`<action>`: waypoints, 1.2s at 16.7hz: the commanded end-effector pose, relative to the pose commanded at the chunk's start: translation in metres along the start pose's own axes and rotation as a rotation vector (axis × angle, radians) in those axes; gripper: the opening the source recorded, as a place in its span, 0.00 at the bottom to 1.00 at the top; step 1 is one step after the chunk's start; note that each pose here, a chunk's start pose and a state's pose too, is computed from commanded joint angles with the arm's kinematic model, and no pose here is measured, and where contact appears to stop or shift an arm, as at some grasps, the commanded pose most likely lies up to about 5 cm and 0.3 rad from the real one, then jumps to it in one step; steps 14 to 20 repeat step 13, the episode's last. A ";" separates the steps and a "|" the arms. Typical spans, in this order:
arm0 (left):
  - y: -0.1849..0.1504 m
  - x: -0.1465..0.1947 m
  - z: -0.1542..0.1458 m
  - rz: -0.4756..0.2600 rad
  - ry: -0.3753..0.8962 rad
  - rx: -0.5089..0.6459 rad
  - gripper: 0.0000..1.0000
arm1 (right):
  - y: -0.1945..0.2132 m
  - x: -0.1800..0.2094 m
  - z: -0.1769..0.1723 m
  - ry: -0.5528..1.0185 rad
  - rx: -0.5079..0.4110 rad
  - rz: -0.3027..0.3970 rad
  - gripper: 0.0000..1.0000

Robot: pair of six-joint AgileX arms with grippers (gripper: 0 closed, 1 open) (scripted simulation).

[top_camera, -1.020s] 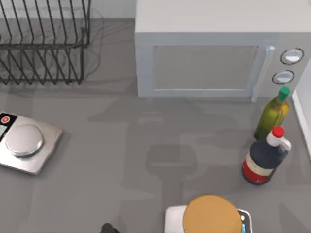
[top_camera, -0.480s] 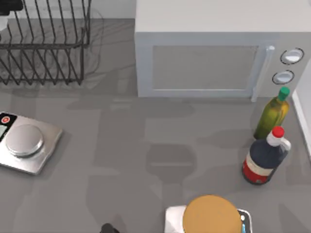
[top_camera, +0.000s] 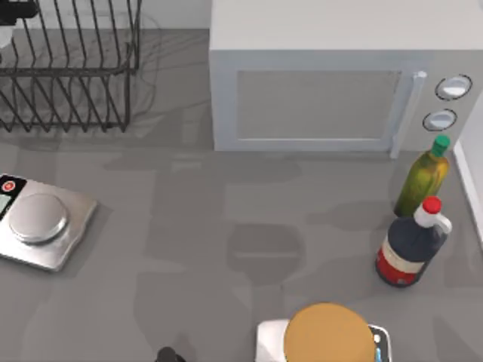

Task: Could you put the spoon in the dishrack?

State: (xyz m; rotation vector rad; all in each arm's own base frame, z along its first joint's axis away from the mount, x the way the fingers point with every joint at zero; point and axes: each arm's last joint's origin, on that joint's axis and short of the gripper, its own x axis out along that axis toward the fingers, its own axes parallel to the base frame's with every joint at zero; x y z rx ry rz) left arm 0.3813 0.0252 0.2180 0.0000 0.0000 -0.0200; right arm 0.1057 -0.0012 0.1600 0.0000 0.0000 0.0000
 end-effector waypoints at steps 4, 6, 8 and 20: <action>0.000 0.000 0.000 0.000 0.000 0.000 0.75 | 0.000 0.000 0.000 0.000 0.000 0.000 1.00; 0.000 0.000 0.000 0.000 0.000 0.000 0.90 | 0.000 0.000 0.000 0.000 0.000 0.000 1.00; 0.000 0.000 0.000 0.000 0.000 0.000 1.00 | 0.000 0.000 0.000 0.000 0.000 0.000 1.00; 0.000 0.000 0.000 0.000 0.000 0.000 1.00 | 0.000 0.000 0.000 0.000 0.000 0.000 1.00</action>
